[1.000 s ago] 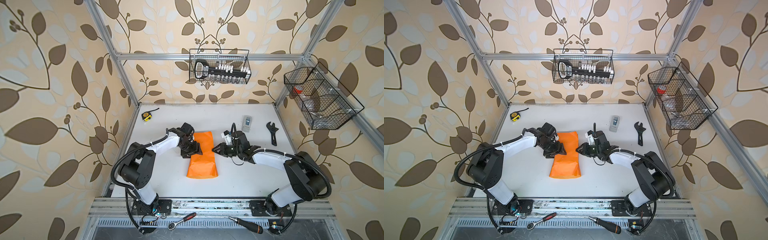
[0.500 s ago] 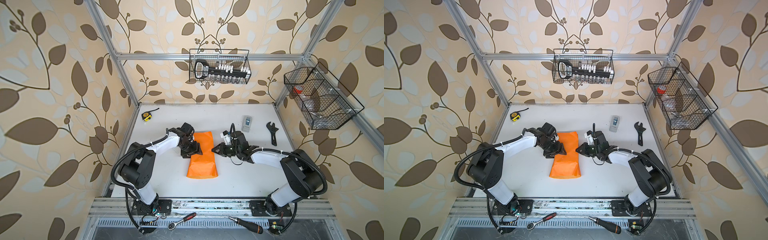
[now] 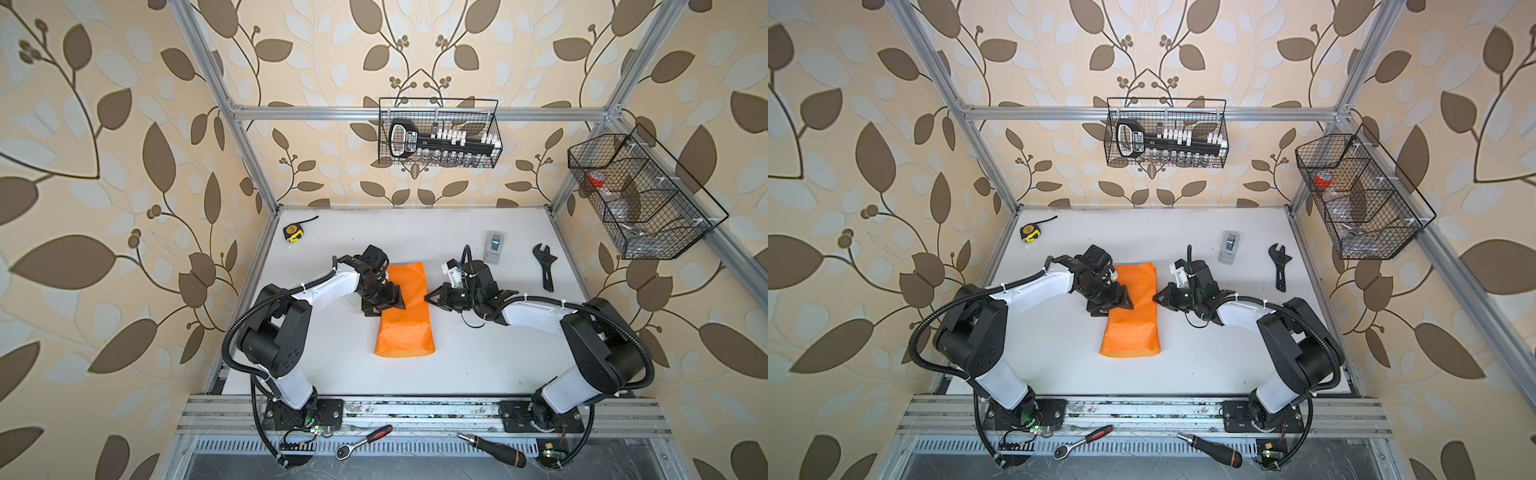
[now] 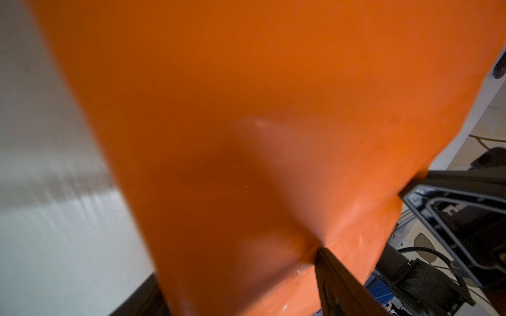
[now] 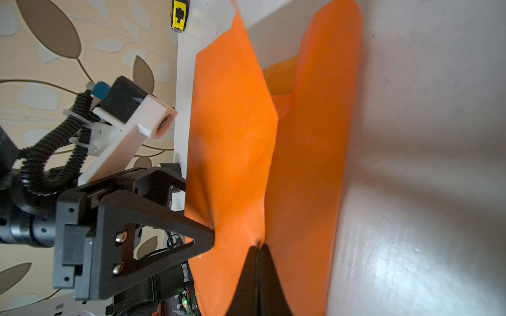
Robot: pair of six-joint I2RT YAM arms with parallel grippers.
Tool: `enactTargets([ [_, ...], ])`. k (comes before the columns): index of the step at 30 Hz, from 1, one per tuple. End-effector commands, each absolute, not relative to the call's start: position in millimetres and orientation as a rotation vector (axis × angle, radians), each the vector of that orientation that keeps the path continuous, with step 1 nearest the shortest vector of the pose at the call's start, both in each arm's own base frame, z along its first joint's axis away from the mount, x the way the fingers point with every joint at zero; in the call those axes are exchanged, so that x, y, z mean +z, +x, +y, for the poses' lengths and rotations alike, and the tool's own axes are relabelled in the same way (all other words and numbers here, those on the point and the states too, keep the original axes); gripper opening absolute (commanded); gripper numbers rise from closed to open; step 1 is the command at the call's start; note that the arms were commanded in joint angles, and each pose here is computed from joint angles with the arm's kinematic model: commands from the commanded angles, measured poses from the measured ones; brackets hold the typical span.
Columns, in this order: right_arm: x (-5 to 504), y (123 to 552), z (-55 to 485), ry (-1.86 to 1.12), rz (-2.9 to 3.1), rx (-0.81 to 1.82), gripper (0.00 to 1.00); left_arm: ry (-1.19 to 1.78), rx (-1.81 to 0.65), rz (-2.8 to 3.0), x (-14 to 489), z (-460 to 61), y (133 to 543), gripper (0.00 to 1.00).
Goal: Wrap a gift box in wrapping paper
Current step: Smooth out the wrapping paper on the gift box.
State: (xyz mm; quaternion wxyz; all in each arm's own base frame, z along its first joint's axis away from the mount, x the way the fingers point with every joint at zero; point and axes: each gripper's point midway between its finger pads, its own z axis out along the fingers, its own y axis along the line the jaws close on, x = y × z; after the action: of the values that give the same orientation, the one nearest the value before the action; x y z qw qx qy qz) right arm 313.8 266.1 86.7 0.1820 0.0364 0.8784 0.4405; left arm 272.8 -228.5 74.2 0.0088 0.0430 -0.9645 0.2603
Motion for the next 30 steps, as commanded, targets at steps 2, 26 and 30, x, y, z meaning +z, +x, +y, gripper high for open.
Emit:
enactTargets([
  [2, 90, 320, 270, 0.089, 2.467, 1.255, 0.00, 0.110, 0.719, -3.013, 65, -228, 265, 0.76],
  [26, 97, 334, 262, 0.121, 2.440, 1.254, 0.00, 0.101, 0.719, -3.077, 89, -225, 274, 0.85],
  [30, 95, 335, 261, 0.125, 2.443, 1.252, 0.00, 0.098, 0.718, -3.090, 93, -224, 277, 0.85],
])
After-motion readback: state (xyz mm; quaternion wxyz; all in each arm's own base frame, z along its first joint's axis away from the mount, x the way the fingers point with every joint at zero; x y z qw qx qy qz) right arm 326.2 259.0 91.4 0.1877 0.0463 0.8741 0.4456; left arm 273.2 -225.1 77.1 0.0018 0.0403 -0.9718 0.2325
